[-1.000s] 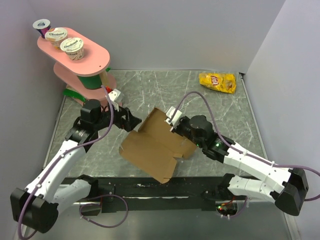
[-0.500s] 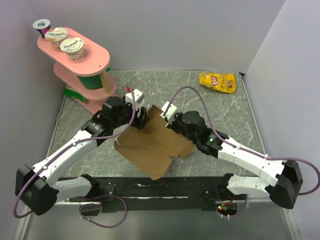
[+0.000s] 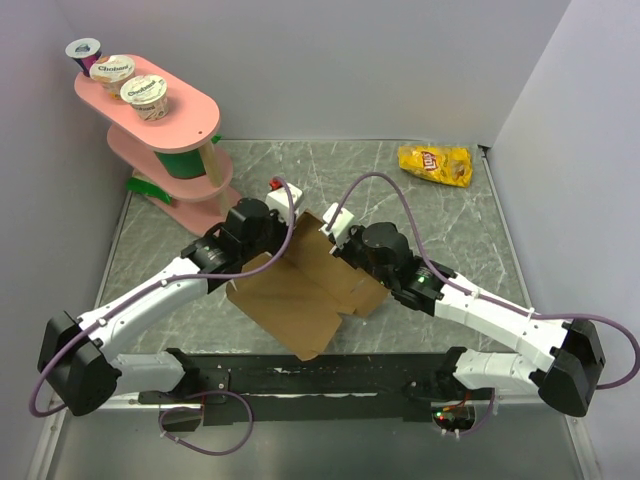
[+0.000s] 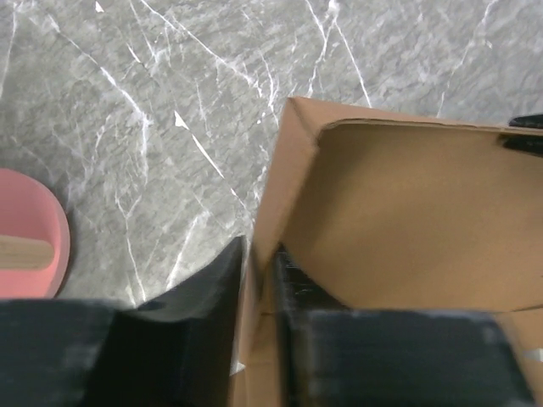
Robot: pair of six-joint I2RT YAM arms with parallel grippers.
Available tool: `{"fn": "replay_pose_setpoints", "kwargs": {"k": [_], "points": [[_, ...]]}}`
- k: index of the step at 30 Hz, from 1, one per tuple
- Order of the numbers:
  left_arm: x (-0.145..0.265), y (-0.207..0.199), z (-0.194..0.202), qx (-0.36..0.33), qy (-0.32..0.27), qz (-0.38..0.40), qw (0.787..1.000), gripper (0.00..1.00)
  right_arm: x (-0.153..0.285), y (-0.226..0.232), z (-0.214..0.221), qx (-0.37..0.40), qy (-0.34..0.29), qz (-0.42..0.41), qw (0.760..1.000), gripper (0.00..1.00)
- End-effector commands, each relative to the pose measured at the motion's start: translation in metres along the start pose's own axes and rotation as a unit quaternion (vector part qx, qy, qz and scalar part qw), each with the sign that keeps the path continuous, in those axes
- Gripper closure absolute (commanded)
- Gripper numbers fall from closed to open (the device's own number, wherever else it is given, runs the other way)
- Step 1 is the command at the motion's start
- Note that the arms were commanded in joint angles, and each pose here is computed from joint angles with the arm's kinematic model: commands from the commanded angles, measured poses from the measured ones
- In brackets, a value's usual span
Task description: Fold the paper box
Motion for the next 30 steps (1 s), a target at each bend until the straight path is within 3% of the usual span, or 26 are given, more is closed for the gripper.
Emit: {"fn": "replay_pose_setpoints", "kwargs": {"k": [1, 6, 12, 19, 25, 27, 30], "points": [[-0.001, 0.006, -0.012, -0.011, -0.008, -0.035, 0.999, 0.82, 0.001, 0.002, -0.029, -0.018, -0.04, -0.003, 0.999, 0.93], [-0.003, 0.005, -0.007, -0.011, 0.001, -0.05, 0.999, 0.99, 0.002, 0.002, -0.031, -0.027, -0.045, -0.001, 0.999, 0.78], [-0.006, 0.001, 0.007, 0.009, 0.016, -0.056, 0.998, 0.99, 0.008, -0.002, -0.033, -0.057, -0.062, 0.015, 0.996, 0.44], [-0.012, -0.006, 0.034, 0.033, 0.059, -0.057, 0.996, 0.99, 0.031, -0.021, -0.027, -0.155, -0.071, 0.051, 0.984, 0.31], [-0.013, -0.001, 0.039, 0.038, 0.078, -0.077, 0.993, 0.99, 0.062, -0.062, -0.011, -0.283, -0.06, 0.12, 0.95, 0.32], [-0.013, 0.0, 0.038, 0.039, 0.08, -0.077, 0.993, 0.99, 0.069, -0.075, 0.004, -0.299, -0.032, 0.14, 0.943, 0.39], [-0.011, -0.001, 0.035, 0.03, 0.07, -0.059, 0.995, 0.99, 0.07, -0.083, 0.031, -0.264, 0.009, 0.164, 0.95, 0.4]]}}
Point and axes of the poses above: each gripper's point midway between its finger pads, its own x axis back along the fingers, its own y axis along the line the jaws close on, z = x × y, the point moved 4 cm from there along x, back along the fingers, and after that the axes turned 15 degrees about -x, right-handed, at the moved point
